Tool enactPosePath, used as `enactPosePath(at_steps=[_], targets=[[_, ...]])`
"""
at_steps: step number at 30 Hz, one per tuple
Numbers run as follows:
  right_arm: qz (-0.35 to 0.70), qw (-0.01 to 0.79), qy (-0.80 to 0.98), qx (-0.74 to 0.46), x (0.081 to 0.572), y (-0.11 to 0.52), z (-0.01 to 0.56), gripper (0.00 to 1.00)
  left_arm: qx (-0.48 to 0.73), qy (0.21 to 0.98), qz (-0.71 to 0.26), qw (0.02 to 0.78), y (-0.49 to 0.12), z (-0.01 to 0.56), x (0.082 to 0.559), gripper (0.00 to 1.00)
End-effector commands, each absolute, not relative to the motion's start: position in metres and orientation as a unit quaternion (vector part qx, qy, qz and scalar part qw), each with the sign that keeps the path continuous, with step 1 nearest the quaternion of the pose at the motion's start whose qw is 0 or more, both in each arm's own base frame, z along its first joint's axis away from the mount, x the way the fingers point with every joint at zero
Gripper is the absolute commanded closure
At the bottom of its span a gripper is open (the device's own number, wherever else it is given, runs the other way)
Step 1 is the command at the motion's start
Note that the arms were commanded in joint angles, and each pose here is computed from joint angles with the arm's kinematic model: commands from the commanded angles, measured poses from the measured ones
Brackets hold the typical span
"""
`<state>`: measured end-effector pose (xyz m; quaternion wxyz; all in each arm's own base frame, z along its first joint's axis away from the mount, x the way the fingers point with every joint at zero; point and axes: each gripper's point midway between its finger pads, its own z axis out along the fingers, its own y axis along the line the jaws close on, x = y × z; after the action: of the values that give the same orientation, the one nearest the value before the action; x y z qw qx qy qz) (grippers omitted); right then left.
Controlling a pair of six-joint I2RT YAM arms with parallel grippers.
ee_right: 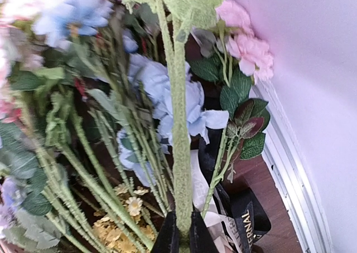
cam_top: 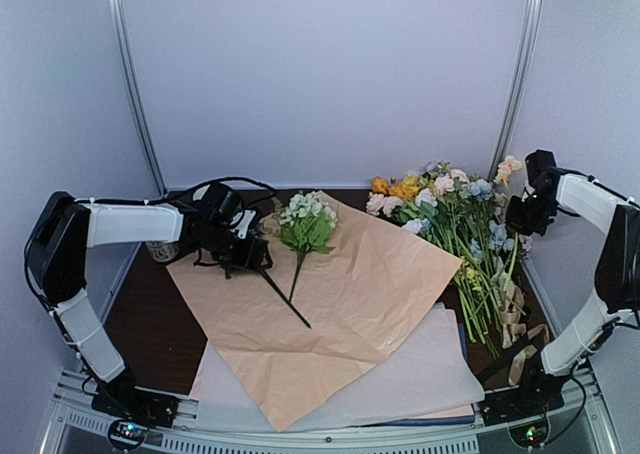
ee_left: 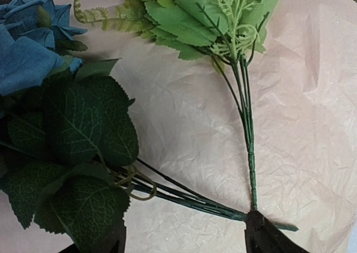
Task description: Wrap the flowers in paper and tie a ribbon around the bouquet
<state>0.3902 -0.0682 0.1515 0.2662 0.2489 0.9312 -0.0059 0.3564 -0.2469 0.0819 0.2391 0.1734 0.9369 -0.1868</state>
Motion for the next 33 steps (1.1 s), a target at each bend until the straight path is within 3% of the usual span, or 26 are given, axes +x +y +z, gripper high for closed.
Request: enactPosePath(at_steps=[1, 4, 7, 15, 23, 29, 31, 33], targets=[[-0.012, 0.407, 0.893, 0.192, 0.394, -0.053, 0.229, 1.0, 0.179, 0.928, -0.188, 0.267, -0.246, 0.101, 0.358, 0.23], [0.01, 0.512, 0.849, 0.129, 0.388, -0.012, 0.291, 1.0, 0.179, 0.926, -0.189, 0.275, -0.246, 0.108, 0.36, 0.23], [0.063, 0.562, 0.823, 0.063, 0.384, 0.05, 0.322, 1.0, 0.179, 0.923, -0.195, 0.281, -0.247, 0.113, 0.36, 0.23], [0.256, 0.528, 0.805, -0.082, 0.388, 0.272, 0.317, 1.0, 0.165, 0.921, -0.199, 0.29, -0.238, 0.122, 0.357, 0.23], [0.315, 0.393, 0.854, -0.13, 0.376, 0.434, 0.205, 1.0, 0.139, 0.927, -0.193, 0.29, -0.217, 0.117, 0.353, 0.23], [0.306, 0.311, 0.894, -0.1, 0.371, 0.467, 0.123, 1.0, 0.129, 0.934, -0.185, 0.278, -0.208, 0.101, 0.351, 0.23], [0.299, 0.293, 0.903, -0.092, 0.369, 0.467, 0.108, 0.93, 0.125, 0.935, -0.179, 0.28, -0.205, 0.102, 0.353, 0.24], [0.294, 0.283, 0.908, -0.098, 0.366, 0.466, 0.102, 0.8, 0.122, 0.935, -0.176, 0.284, -0.201, 0.104, 0.354, 0.23]])
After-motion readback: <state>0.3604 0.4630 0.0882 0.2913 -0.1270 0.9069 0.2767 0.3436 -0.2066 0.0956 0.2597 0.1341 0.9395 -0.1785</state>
